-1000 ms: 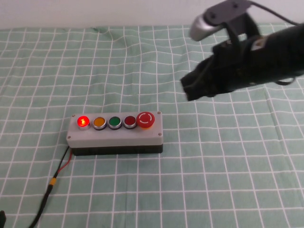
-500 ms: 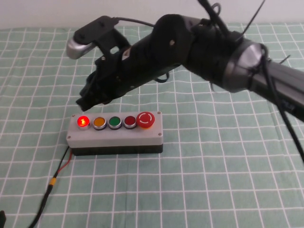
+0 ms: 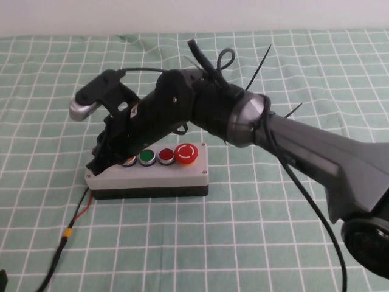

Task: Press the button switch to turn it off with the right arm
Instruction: 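Press the lit red button on the button box to turn it off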

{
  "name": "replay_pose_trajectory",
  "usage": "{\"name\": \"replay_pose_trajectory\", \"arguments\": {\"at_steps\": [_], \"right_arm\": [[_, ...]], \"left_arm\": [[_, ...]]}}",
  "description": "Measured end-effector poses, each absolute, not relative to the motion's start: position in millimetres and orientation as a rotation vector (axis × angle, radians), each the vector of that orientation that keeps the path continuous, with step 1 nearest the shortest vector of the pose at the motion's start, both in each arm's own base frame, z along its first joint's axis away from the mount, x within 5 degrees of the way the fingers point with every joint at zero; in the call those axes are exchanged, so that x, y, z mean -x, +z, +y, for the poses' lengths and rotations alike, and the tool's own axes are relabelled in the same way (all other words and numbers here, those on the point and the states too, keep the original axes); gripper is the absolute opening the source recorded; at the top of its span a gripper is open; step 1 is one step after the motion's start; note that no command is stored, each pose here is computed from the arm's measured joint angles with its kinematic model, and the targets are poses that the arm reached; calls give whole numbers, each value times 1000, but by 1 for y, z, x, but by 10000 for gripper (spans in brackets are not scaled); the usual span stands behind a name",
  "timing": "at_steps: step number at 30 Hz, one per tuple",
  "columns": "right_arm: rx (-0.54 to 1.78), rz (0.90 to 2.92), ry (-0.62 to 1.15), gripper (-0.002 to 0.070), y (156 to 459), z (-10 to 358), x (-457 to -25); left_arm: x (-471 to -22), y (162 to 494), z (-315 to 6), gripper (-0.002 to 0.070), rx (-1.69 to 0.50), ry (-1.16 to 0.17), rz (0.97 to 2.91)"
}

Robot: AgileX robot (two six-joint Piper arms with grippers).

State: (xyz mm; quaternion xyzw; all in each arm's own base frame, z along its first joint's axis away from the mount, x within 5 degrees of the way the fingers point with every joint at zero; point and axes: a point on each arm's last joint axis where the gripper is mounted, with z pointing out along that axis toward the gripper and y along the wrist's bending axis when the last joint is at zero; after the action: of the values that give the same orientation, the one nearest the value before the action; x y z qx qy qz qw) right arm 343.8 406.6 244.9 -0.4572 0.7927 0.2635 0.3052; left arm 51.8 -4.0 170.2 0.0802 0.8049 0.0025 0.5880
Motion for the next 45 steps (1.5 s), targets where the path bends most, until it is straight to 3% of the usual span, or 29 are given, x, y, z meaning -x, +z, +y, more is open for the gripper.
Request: {"name": "replay_pose_trajectory", "arguments": {"at_steps": [5,9,17,21,28,34,45], "right_arm": [[1161,2114,713,-12,237,410,-348],[1134,2068,708,-12,257,407,-347],[1128,1825,596,-12,379,365,-317],[1018,1828,553,-12,438,326,-293],[696,1821,384,-12,497,251,-259],[576,1822,392,-12,493,199,-217],[526,1816,499,-12,409,103,-119]], "left_arm": [[-52,170,-4,-3,-187,6,1875],[-52,170,-4,-3,-187,6,1875],[-52,170,-4,-3,-187,6,1875],[-52,170,-4,-3,-187,6,1875],[-52,170,-4,-3,-187,6,1875],[-52,170,-4,-3,-187,6,1875],[-52,170,-4,-3,-187,6,1875]]}}
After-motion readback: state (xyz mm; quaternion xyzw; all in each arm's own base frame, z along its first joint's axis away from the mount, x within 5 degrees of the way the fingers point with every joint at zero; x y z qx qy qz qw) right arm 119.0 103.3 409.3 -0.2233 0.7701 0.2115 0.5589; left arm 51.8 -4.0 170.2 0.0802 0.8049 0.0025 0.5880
